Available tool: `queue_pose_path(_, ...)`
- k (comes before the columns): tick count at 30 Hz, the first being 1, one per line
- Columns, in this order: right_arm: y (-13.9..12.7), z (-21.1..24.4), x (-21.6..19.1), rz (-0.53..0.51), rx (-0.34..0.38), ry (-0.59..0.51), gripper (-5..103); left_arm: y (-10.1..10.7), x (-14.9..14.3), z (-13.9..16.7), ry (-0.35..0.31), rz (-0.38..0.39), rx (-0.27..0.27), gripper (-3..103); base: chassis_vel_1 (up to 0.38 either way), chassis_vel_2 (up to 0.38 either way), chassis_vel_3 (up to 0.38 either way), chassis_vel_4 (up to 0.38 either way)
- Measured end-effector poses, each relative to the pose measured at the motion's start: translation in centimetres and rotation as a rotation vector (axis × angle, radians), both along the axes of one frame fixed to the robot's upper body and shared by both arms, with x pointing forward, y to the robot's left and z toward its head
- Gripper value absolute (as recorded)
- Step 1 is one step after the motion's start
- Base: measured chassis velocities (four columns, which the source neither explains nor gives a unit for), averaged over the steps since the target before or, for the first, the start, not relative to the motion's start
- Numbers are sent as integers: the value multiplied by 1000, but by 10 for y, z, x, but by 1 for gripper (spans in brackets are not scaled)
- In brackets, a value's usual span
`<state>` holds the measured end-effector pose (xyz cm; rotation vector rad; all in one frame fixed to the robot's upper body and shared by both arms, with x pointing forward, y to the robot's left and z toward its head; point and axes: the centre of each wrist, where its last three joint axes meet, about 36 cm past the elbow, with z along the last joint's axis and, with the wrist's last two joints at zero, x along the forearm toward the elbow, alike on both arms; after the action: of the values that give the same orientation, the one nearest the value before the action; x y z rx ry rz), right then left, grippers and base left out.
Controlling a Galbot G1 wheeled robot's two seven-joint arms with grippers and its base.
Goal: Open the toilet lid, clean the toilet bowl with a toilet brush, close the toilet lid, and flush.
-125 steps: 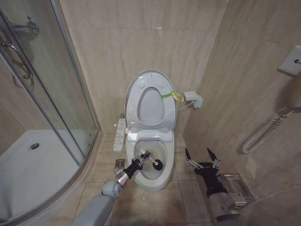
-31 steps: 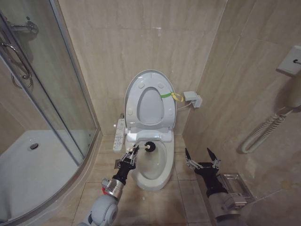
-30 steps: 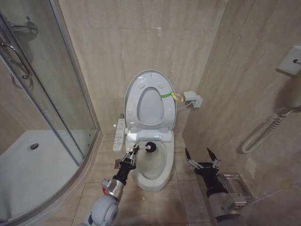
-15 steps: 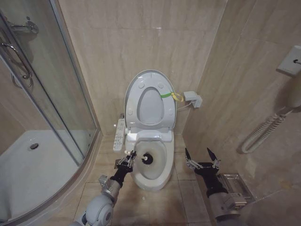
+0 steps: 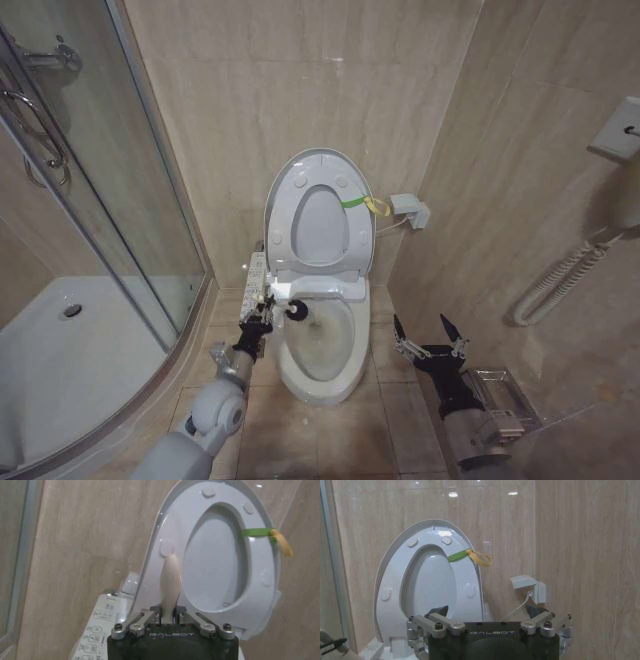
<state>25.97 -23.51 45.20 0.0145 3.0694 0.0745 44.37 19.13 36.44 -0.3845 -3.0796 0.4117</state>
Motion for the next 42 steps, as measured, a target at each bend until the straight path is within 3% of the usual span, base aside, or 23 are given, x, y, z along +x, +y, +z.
queue_pose_path(5,0,0,0,0,0,0,100,1,18,-5,-16,10,5,17,0,0,0,0)
queue_pose_path(12,0,0,0,0,0,0,100,8,50,-16,-87,-14,15,17,0,0,0,0)
queue_pose_path(27,0,0,0,0,0,0,100,14,75,-27,-131,-66,19,17,0,0,0,0)
queue_pose_path(35,0,0,0,0,0,0,100,11,59,-12,-137,-108,-16,17,0,0,0,0)
queue_pose_path(37,0,0,0,0,0,0,100,12,47,-2,-118,-122,-47,17,0,0,0,0)
queue_pose_path(42,0,0,0,0,0,0,100,16,31,5,-101,-130,-51,17,0,0,0,0)
